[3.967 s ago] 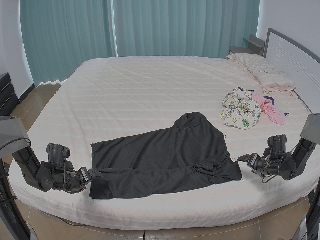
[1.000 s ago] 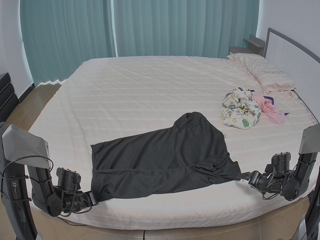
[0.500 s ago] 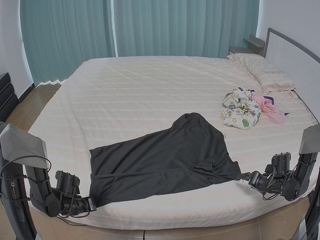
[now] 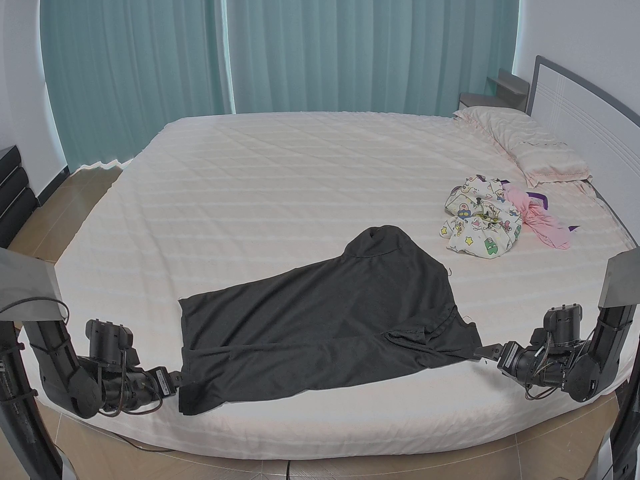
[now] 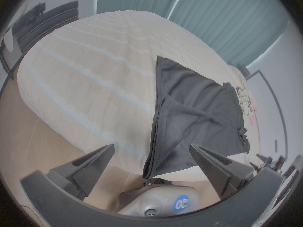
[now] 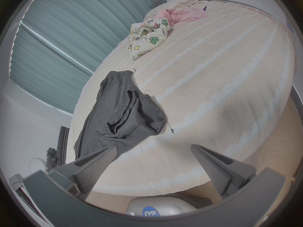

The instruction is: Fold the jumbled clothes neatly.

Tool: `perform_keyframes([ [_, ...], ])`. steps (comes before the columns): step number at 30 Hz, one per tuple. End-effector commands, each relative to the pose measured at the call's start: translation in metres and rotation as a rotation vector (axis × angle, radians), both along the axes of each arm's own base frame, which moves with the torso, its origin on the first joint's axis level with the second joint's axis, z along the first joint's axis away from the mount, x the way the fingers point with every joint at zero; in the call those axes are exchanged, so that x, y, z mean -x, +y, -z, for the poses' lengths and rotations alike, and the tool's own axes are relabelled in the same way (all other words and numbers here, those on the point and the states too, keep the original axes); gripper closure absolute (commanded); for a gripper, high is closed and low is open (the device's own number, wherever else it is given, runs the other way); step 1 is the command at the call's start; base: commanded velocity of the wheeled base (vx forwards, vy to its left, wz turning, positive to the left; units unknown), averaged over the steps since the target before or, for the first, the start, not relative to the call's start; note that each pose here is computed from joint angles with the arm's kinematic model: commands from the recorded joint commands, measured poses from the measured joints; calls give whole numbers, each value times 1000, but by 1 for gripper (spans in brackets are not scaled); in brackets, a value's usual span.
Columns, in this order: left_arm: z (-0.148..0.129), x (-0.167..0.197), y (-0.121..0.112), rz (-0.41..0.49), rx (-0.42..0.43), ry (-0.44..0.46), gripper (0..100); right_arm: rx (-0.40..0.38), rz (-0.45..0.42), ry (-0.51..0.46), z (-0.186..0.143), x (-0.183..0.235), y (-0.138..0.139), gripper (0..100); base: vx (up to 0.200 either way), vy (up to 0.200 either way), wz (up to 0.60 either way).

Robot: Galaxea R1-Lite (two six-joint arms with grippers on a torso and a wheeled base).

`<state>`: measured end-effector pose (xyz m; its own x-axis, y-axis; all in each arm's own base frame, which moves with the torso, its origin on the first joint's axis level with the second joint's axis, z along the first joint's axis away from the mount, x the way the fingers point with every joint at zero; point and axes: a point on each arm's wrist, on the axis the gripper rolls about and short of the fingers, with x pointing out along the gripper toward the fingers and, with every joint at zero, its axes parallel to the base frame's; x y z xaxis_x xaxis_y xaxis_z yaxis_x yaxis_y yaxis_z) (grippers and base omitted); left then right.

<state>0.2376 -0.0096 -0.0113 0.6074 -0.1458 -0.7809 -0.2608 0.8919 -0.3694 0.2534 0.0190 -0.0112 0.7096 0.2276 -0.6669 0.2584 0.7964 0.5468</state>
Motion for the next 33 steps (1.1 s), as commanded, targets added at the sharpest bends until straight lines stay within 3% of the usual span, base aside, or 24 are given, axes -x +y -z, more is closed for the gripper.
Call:
perform_keyframes([
  [1,-39,-15,13,-63,89,-116,0,1,-3,2,1,0,0,0,0,0,0],
  [6,-44,-26,13,-85,156,-123,0,0,-2,-2,0,0,0,0,0,0,0],
  [11,-49,-38,14,-172,238,-137,0,-3,3,-29,-3,-2,0,0,0,0,0],
  [20,-49,-44,14,-208,275,-138,0,-6,7,-73,-5,-1,0,0,0,0,0],
  [33,-43,-48,15,-222,285,-117,0,-5,8,-81,-6,-1,0,0,200,0,0],
])
